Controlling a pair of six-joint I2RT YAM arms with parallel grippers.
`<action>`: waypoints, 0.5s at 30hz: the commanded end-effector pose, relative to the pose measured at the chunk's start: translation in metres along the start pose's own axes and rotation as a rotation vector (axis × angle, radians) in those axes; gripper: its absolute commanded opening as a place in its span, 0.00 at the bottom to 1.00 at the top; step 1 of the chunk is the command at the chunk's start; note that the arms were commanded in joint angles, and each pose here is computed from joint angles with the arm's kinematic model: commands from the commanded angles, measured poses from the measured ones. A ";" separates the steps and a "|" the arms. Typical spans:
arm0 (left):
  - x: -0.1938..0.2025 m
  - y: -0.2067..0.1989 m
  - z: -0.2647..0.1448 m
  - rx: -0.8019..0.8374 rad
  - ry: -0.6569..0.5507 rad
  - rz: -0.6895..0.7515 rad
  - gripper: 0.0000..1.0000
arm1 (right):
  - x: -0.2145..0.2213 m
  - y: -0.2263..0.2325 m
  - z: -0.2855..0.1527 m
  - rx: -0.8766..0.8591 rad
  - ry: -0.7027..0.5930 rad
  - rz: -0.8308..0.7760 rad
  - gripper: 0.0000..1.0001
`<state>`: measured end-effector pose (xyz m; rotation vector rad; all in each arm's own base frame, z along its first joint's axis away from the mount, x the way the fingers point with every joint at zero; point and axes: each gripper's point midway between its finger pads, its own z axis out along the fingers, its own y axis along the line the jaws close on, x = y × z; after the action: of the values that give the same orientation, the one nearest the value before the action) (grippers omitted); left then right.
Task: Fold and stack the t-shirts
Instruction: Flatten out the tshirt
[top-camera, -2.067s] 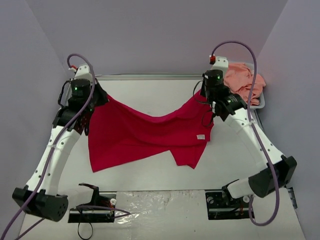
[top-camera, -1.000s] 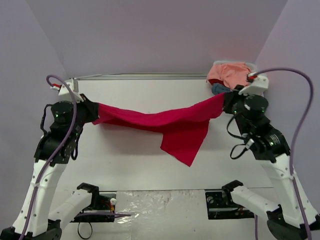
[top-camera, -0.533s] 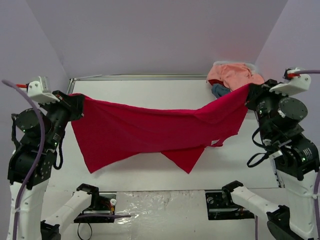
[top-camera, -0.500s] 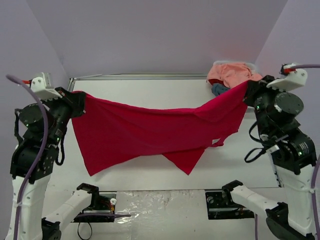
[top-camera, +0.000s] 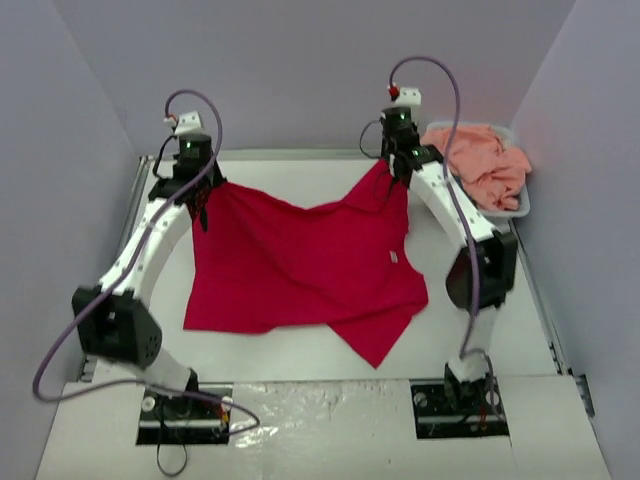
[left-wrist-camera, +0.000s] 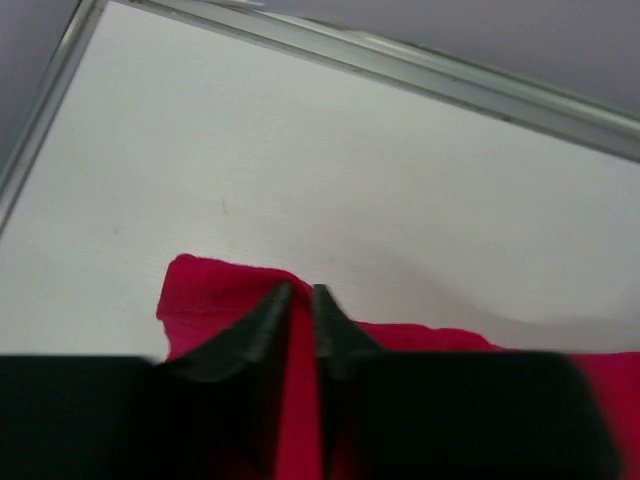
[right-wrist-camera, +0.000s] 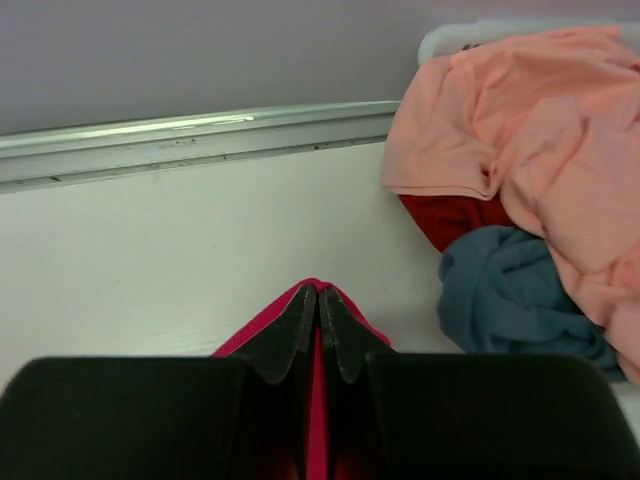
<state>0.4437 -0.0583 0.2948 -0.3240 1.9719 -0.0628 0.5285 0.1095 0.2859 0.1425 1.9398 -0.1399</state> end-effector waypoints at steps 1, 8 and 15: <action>-0.025 0.025 0.045 -0.156 -0.101 0.003 0.12 | -0.022 0.013 0.046 0.003 -0.068 0.019 0.00; 0.012 0.013 0.099 -0.179 0.030 0.081 0.50 | 0.016 0.032 0.110 -0.007 0.014 0.000 0.56; 0.027 0.007 0.049 -0.109 0.042 0.051 0.52 | 0.039 0.029 0.069 -0.084 0.087 -0.008 0.51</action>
<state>0.4967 -0.0501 0.1914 -0.3261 2.1508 0.1406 0.5971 0.1218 0.1561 0.0661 2.1387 -0.1597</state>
